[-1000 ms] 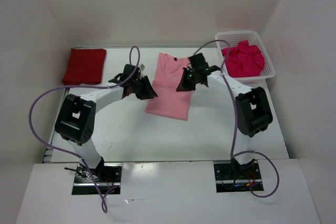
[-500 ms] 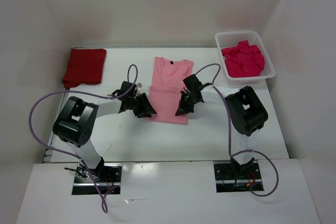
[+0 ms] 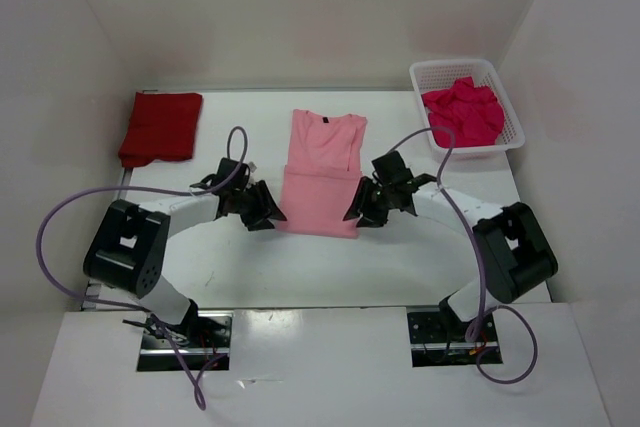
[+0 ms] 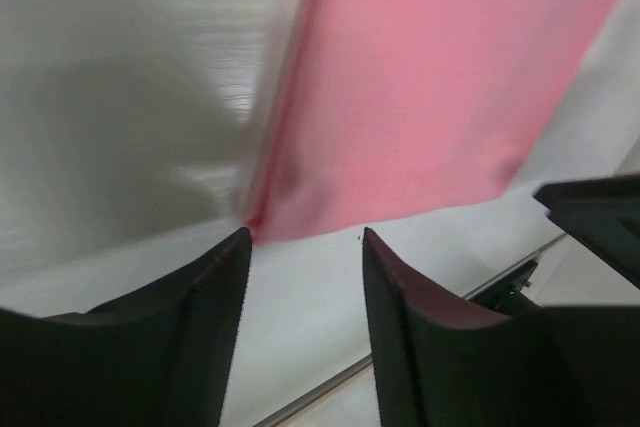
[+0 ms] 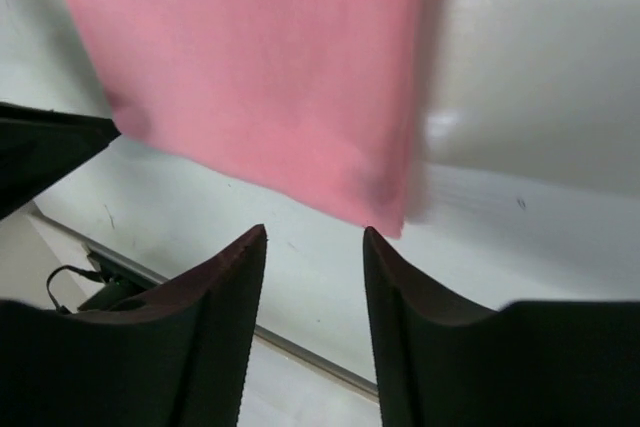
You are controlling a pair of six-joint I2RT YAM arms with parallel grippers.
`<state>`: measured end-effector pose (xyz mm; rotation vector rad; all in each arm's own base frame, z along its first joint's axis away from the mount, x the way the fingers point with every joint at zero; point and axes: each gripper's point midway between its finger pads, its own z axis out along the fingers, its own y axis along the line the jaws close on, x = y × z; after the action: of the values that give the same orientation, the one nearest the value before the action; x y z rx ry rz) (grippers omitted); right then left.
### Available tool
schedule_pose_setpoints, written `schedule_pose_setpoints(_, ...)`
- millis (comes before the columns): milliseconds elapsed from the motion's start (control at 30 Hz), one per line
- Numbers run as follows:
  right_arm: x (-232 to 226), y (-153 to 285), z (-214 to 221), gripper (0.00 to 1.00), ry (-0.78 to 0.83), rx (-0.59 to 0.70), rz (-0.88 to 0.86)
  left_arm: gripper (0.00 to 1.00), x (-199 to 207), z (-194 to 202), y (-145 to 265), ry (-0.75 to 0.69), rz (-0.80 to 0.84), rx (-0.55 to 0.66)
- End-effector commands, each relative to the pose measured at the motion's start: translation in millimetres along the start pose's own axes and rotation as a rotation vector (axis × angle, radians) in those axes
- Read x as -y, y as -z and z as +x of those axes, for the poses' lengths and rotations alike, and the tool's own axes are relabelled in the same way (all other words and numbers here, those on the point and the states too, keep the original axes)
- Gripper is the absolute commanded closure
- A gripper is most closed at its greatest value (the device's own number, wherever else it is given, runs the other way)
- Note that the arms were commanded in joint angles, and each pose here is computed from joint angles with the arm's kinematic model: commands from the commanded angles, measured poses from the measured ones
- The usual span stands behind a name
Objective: Fold and stack the t-shirts
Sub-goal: Grab one side of the 2/3 rectangular tshirt with both arms, then fold the long partially folded tshirt into a neat square
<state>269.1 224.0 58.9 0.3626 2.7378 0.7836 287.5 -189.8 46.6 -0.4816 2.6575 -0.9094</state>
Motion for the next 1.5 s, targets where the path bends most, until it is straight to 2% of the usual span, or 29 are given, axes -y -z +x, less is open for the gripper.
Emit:
schedule_pose_setpoints(0,19,-1,10,0.5,-0.048,0.009,0.024,0.46,-21,12,-14,0.0,-0.047,-0.054)
schedule_pose_setpoints(167,34,-12,18,0.47,-0.067,-0.02,0.045,0.49,-26,7,-26,0.004,-0.062,-0.054)
schedule_pose_setpoints(267,33,-17,20,0.52,-0.069,-0.04,0.034,0.58,-28,10,-28,0.001,-0.061,-0.07)
schedule_pose_setpoints(333,34,-24,21,0.56,-0.07,-0.051,0.028,0.68,-30,11,-30,0.004,-0.067,-0.076)
schedule_pose_setpoints(433,36,-29,23,0.72,-0.074,-0.066,0.03,0.75,-29,12,-29,-0.004,-0.06,-0.082)
schedule_pose_setpoints(467,38,-30,24,0.83,-0.077,-0.072,0.036,0.81,-27,11,-28,-0.008,-0.054,-0.076)
schedule_pose_setpoints(567,35,-25,23,1.0,-0.077,-0.071,0.036,0.9,-25,13,-21,-0.031,-0.055,-0.079)
schedule_pose_setpoints(600,38,-23,25,1.0,-0.078,-0.067,0.047,0.94,-25,14,-17,-0.04,-0.059,-0.083)
schedule_pose_setpoints(700,39,-6,37,1.0,-0.099,-0.074,0.039,0.96,-31,32,-1,-0.034,-0.073,-0.116)
schedule_pose_setpoints(800,43,13,69,1.0,-0.118,-0.124,0.036,0.99,-30,54,25,-0.037,-0.066,-0.159)
schedule_pose_setpoints(933,22,55,96,1.0,-0.125,-0.164,-0.037,1.0,-10,83,71,-0.019,0.007,-0.215)
schedule_pose_setpoints(1000,10,80,90,1.0,-0.124,-0.118,-0.087,1.0,-3,82,84,-0.013,-0.006,-0.241)
schedule_pose_setpoints(1067,3,92,79,1.0,-0.112,-0.093,-0.115,1.0,9,73,90,-0.042,0.019,-0.215)
schedule_pose_setpoints(1167,-13,99,36,1.0,-0.07,-0.013,-0.152,1.0,33,31,94,-0.089,0.045,-0.1)
schedule_pose_setpoints(1300,-30,81,-47,1.0,-0.027,0.086,-0.14,1.0,68,-49,95,-0.141,0.092,0.089)
schedule_pose_setpoints(1333,-33,76,-63,1.0,0.004,0.107,-0.145,1.0,68,-67,82,-0.133,0.08,0.103)
schedule_pose_setpoints(1367,-34,71,-77,1.0,0.009,0.111,-0.138,1.0,84,-89,86,-0.166,0.099,0.153)
schedule_pose_setpoints(1400,-48,75,-104,1.0,0.034,0.164,-0.154,1.0,83,-104,80,-0.167,0.071,0.19)
schedule_pose_setpoints(1467,-36,49,-133,1.0,0.016,0.147,-0.114,1.0,74,-134,58,-0.142,0.048,0.208)
